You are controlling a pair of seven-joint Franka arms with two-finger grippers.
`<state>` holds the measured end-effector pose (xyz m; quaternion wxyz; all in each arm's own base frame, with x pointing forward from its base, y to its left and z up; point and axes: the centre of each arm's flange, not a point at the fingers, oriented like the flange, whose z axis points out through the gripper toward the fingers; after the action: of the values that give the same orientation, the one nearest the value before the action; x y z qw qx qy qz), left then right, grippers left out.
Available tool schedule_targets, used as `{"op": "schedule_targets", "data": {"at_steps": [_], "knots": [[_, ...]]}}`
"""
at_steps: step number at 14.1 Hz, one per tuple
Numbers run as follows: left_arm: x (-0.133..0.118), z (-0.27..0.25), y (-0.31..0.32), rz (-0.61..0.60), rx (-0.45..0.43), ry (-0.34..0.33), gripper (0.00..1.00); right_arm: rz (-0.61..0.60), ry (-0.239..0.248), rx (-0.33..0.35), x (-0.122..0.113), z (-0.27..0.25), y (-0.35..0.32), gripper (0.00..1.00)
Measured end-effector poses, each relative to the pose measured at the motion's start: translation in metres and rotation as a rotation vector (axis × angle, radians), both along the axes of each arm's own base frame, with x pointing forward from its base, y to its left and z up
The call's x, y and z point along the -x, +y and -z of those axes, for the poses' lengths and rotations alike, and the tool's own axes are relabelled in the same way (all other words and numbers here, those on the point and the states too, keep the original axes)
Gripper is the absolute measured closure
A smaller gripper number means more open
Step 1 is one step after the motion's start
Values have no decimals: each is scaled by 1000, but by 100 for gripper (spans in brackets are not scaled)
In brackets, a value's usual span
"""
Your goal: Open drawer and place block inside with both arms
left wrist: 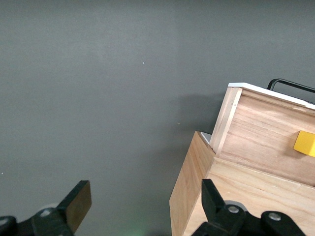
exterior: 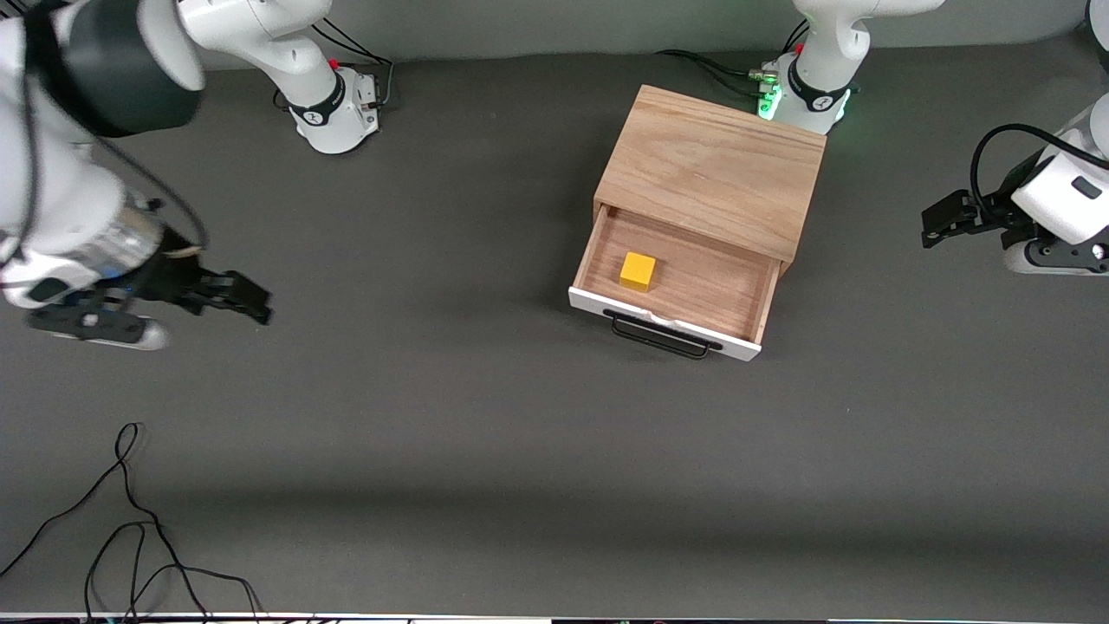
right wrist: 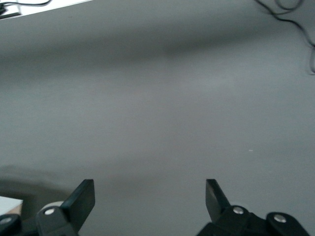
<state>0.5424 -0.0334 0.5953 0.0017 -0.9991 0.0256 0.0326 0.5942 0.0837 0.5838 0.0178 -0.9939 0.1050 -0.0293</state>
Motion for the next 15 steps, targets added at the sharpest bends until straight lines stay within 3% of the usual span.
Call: {"op": "schedule_targets", "data": {"at_steps": [6, 15], "knots": [[0, 0, 0, 0, 0, 0, 0, -82, 9, 7, 6, 13, -41, 0], [0, 0, 0, 0, 0, 0, 0, -119, 100, 8, 17, 10, -51, 0]]}}
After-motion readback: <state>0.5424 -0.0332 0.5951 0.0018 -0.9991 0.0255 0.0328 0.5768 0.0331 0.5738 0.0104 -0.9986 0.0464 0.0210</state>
